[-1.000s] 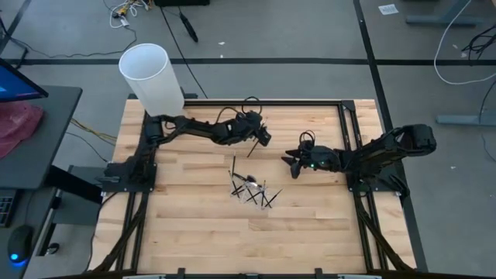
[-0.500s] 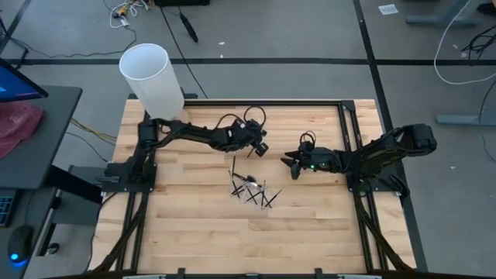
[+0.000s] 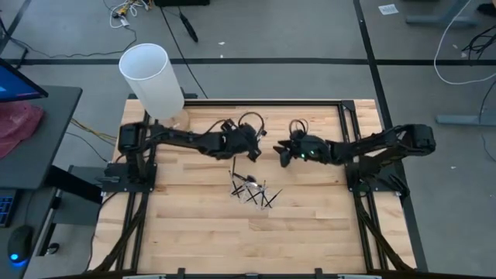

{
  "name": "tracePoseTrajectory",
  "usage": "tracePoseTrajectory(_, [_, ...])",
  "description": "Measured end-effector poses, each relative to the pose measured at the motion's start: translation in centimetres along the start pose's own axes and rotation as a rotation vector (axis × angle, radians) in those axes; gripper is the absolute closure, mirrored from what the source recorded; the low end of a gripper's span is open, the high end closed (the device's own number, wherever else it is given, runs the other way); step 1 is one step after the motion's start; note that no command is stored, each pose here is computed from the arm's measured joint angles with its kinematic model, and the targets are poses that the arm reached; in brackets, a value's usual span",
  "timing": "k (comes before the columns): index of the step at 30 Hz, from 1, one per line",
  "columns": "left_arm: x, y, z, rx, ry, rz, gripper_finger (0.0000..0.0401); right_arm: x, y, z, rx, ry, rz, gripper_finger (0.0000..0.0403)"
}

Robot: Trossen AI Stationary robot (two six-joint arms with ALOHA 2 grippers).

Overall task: Put items in baskets/containers
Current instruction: Put the black eyeshadow brush into the transparent organizer

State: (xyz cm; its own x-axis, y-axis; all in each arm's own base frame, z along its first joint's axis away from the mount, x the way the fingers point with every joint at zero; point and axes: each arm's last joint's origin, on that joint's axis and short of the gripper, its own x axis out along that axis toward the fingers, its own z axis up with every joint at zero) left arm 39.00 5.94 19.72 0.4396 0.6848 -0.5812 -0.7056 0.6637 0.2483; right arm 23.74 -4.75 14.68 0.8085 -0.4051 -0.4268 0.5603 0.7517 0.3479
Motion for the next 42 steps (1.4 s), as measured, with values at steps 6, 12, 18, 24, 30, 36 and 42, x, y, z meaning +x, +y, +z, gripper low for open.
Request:
tracePoseTrajectory(6, [-2.4,-1.6,-2.6,0.023,0.062,0.127,0.0287,2.1,0.1,3.8,-0.032,0.076,-0.118,0.0218])
tracePoseTrajectory(12, [-5.9,-2.4,-5.7,0.045,0.073,0.290,0.0290,5.6,-0.1,5.5,-0.034,0.139,-0.146,0.0218])
tracePoseTrajectory(18, [-6.9,-2.2,-10.3,0.010,0.093,0.276,0.0330,10.4,0.4,6.2,-0.050,0.241,-0.195,0.0218])
tracePoseTrajectory(24, [-7.2,-1.3,-14.8,-0.143,0.053,0.149,0.0385,13.1,-0.6,6.8,-0.047,0.311,-0.334,0.0211])
tracePoseTrajectory(30, [-8.0,-0.1,-16.3,-0.176,-0.015,0.118,0.0392,13.1,-2.2,7.4,0.026,0.288,-0.421,0.0167])
tracePoseTrajectory(36, [-8.2,0.3,-16.3,-0.122,-0.058,0.148,0.0377,14.0,-3.2,6.5,0.083,0.263,-0.489,0.0153])
tracePoseTrajectory(42, [-8.2,0.3,-16.1,-0.127,-0.098,0.170,0.0382,15.0,-3.8,5.1,0.120,0.281,-0.510,0.0190])
